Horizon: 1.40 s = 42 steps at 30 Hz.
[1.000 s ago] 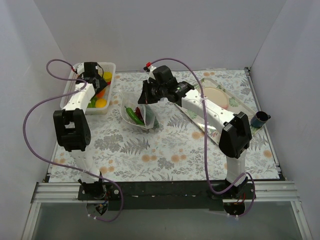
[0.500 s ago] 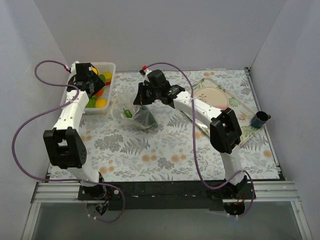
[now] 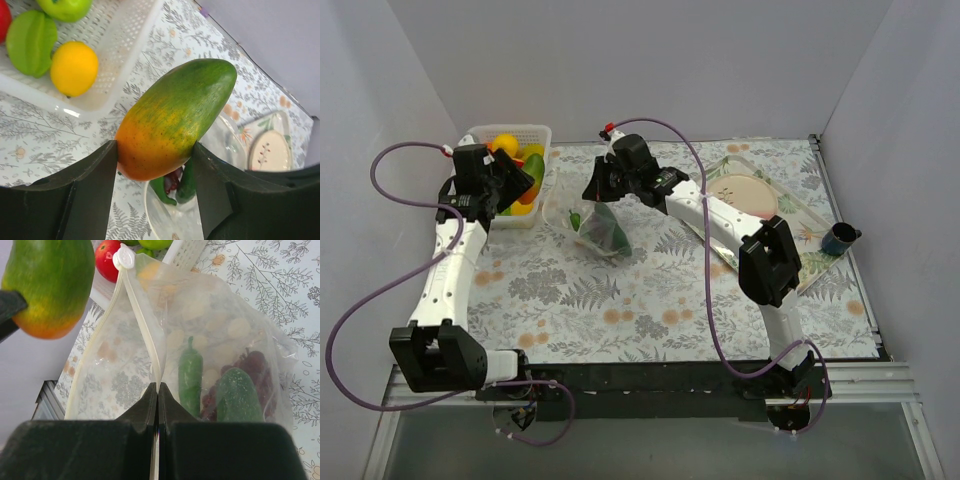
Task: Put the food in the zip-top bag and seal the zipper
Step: Pick up the fake fruit from the bin, then place the fake fruit in the zipper food storage bag.
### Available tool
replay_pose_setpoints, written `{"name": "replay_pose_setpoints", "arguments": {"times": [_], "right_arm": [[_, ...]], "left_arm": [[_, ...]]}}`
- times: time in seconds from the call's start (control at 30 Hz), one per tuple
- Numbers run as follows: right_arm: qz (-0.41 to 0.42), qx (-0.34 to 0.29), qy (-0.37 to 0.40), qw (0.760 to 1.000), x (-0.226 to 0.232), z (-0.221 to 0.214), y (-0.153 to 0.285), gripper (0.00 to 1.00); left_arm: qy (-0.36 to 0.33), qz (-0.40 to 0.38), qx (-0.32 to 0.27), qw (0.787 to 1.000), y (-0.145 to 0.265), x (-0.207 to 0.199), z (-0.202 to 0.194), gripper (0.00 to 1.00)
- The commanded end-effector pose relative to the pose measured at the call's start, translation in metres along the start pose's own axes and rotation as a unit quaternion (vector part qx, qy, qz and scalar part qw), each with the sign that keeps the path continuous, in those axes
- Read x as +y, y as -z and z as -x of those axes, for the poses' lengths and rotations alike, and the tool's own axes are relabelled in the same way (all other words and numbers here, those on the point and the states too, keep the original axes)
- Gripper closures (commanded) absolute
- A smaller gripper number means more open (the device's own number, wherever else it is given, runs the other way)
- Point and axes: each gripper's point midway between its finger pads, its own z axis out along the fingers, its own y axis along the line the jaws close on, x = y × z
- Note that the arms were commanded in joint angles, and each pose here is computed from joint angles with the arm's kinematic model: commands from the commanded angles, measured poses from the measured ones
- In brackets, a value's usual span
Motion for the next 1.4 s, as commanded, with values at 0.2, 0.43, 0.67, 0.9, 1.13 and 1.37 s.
{"name": "replay_pose_setpoints", "arguments": {"times": [0.2,0.43,0.67,0.9,1.13,1.37], "right_arm": [[0.005,-0.030,0.007,1.000,0.025,0.010,-0.005,0.99],[0.001,-0.037,0.005,0.999,0.034,0.015,-0.004,0.99],[-0.008,-0.056,0.001,0.998,0.039,0.027,0.001,0.99],[-0.005,-0.067,-0.005,0.998,0.045,0.038,0.001,0.99],[-0.006,-0.079,-0.011,0.997,0.050,0.045,0.007,0.99],[-0.011,-0.087,-0.011,0.996,0.051,0.049,0.014,0.99]], "left_arm": [[0.038,-0.120,0.038,0.991,0.042,-0.034,-0.025,0.66],[0.055,-0.142,0.057,0.987,0.048,-0.036,-0.039,0.66],[0.072,-0.154,0.060,0.984,0.054,-0.032,-0.053,0.65],[0.078,-0.143,0.080,0.983,0.056,-0.025,-0.064,0.66],[0.088,-0.131,0.085,0.984,0.053,-0.019,-0.070,0.66],[0.078,-0.150,0.099,0.981,0.054,-0.028,-0.070,0.45]]}}
